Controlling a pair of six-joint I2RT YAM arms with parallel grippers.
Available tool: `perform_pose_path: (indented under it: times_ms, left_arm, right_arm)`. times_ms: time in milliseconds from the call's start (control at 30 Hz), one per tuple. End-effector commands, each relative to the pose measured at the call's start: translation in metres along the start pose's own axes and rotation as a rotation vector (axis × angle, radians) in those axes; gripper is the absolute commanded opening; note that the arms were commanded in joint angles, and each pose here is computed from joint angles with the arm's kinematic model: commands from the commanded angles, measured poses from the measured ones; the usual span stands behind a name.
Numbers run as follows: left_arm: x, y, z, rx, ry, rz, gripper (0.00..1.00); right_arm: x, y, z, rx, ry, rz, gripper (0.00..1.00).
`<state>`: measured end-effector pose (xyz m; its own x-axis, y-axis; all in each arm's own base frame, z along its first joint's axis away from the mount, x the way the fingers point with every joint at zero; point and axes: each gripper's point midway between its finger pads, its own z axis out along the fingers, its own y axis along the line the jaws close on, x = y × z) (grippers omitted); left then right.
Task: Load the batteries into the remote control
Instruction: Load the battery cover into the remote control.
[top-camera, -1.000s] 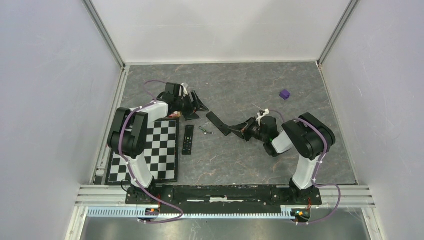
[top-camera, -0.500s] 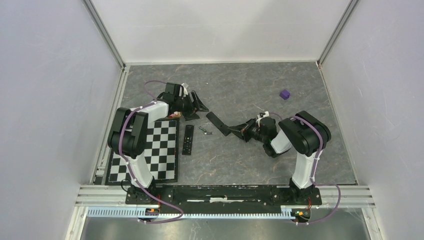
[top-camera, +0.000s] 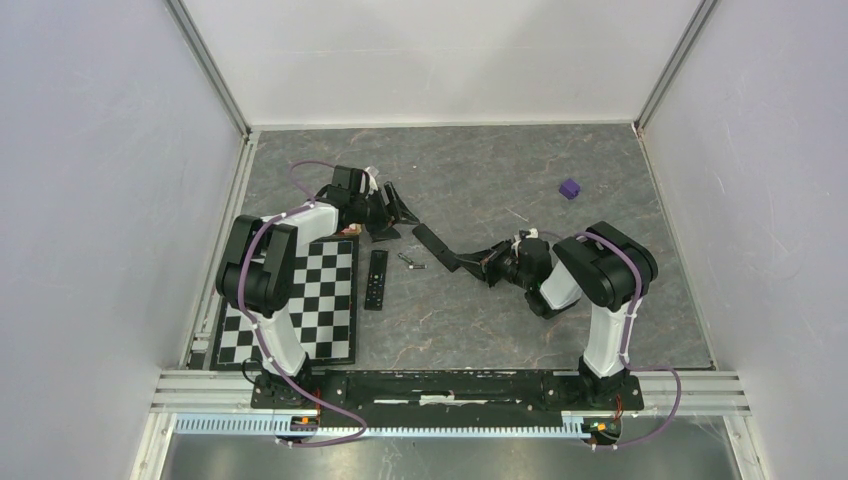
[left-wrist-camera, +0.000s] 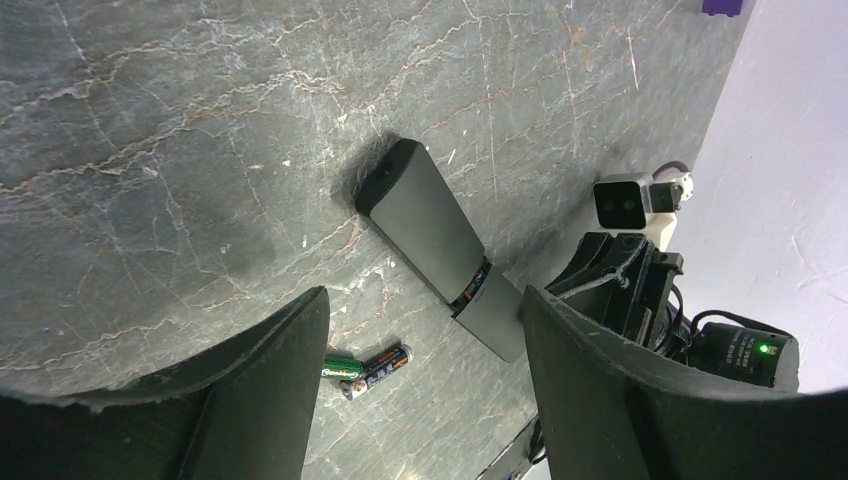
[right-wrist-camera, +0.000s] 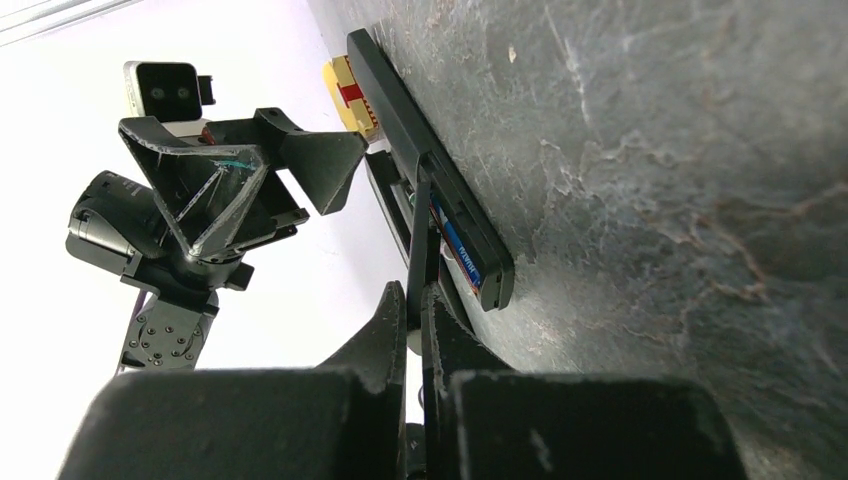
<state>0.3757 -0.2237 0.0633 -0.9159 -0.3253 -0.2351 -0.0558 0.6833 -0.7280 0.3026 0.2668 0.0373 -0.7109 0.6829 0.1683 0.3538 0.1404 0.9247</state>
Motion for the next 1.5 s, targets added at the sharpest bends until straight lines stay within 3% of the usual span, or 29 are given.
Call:
perform_pose_path:
  times_ms: [0,833,1133,1467]
  left_arm:
    - [-0.011,-0.011,-0.001,0.028,-0.034,0.069,0.76]
    - [-0.01,-0.008,0.0,0.022,-0.026,0.071,0.76]
    - [-0.01,-0.006,0.001,0.01,-0.026,0.069,0.76]
    - [-0.01,-0.006,0.001,0.01,-0.023,0.067,0.76]
  right_arm:
    - [-0.004,-0.006,-0.001,0.022,-0.033,0.031,0.03]
    - [-0.014,0.021,0.008,-0.097,-0.067,-0.078,0.0]
    - [-0.017,0.01,0.01,-0.048,-0.056,-0.082,0.0]
    - [-0.022,-0.001,0.019,0.041,-0.029,-0.096,0.22]
